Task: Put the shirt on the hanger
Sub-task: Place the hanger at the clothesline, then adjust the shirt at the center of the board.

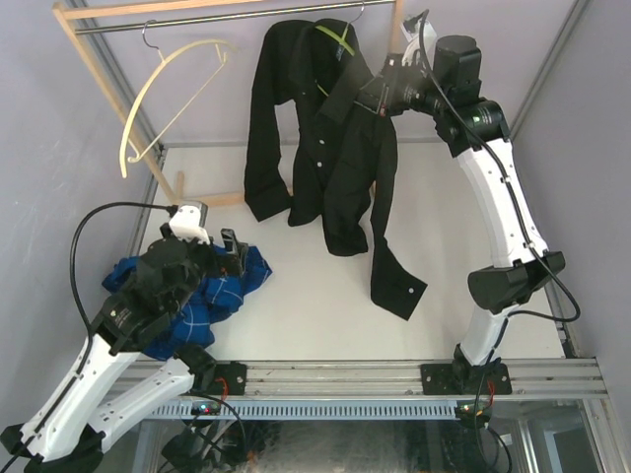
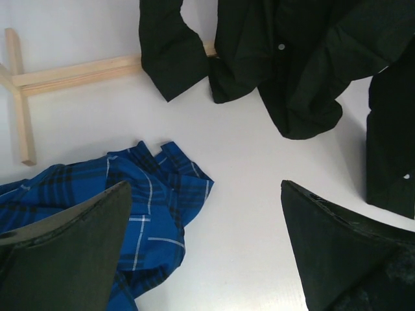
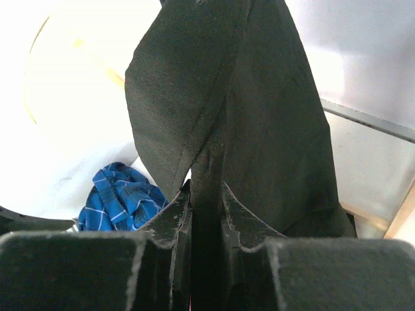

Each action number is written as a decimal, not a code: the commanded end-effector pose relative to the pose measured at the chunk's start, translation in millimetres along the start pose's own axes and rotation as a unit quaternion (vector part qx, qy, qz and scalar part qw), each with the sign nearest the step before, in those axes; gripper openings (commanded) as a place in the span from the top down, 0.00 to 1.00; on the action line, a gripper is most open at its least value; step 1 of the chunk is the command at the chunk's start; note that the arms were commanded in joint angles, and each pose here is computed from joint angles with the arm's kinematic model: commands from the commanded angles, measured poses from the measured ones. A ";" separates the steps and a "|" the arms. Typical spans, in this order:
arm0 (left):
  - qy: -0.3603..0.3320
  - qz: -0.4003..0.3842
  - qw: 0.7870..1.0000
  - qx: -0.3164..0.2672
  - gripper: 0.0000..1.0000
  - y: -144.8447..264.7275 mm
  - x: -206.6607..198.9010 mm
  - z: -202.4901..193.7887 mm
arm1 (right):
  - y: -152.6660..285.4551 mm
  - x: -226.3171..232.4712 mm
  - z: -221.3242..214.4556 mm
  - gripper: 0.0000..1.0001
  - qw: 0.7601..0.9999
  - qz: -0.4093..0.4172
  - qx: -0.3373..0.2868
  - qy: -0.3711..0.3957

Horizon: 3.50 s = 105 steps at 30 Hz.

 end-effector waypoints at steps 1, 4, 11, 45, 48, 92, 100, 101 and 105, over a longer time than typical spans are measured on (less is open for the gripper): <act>-0.012 0.040 0.999 0.004 0.00 -9.4 5.2 -4.5 | 1.2 12.8 29.1 1.00 0.997 0.046 -0.068 0.011; -0.019 0.059 0.998 0.016 0.00 -11.7 7.9 -9.2 | -5.3 4.2 27.9 1.00 0.997 0.037 -0.064 0.002; -0.008 0.098 0.995 -0.002 0.00 -7.8 17.0 -22.7 | -13.6 -13.1 21.7 1.00 0.998 -0.008 -0.057 0.002; 0.030 0.128 0.991 -0.027 0.00 -22.0 14.2 -10.4 | 144.8 -51.6 -215.8 0.09 0.969 -0.219 -0.115 -0.014; 0.025 0.137 0.990 -0.026 0.00 -21.7 16.0 -9.5 | 132.3 -64.2 -257.5 0.08 0.968 -0.228 -0.092 -0.054; 0.030 0.141 0.989 -0.039 0.00 -12.0 21.1 -18.0 | -16.4 12.9 -261.2 1.00 0.988 -0.130 -0.064 0.046; 0.034 0.144 0.988 -0.041 0.00 -10.2 22.3 -19.3 | -66.2 -21.5 -225.8 0.79 0.992 -0.122 -0.031 0.021; 0.033 0.143 0.988 -0.040 0.00 -10.7 22.0 -19.5 | -68.5 -28.4 -233.4 0.70 0.991 -0.132 -0.016 0.015; 0.030 0.141 0.989 -0.034 0.00 -13.3 20.7 -20.0 | -61.5 -47.8 -269.9 0.49 0.985 -0.168 0.026 -0.002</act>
Point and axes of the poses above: each gripper's point midway between its finger pads, its own y axis back along the fingers, its own x axis along the line the jaws close on, z = x × y, the point moved 9 cm from there along y, back along the fingers, and after that the axes turned 12 degrees about -y, right-handed, at the moved point
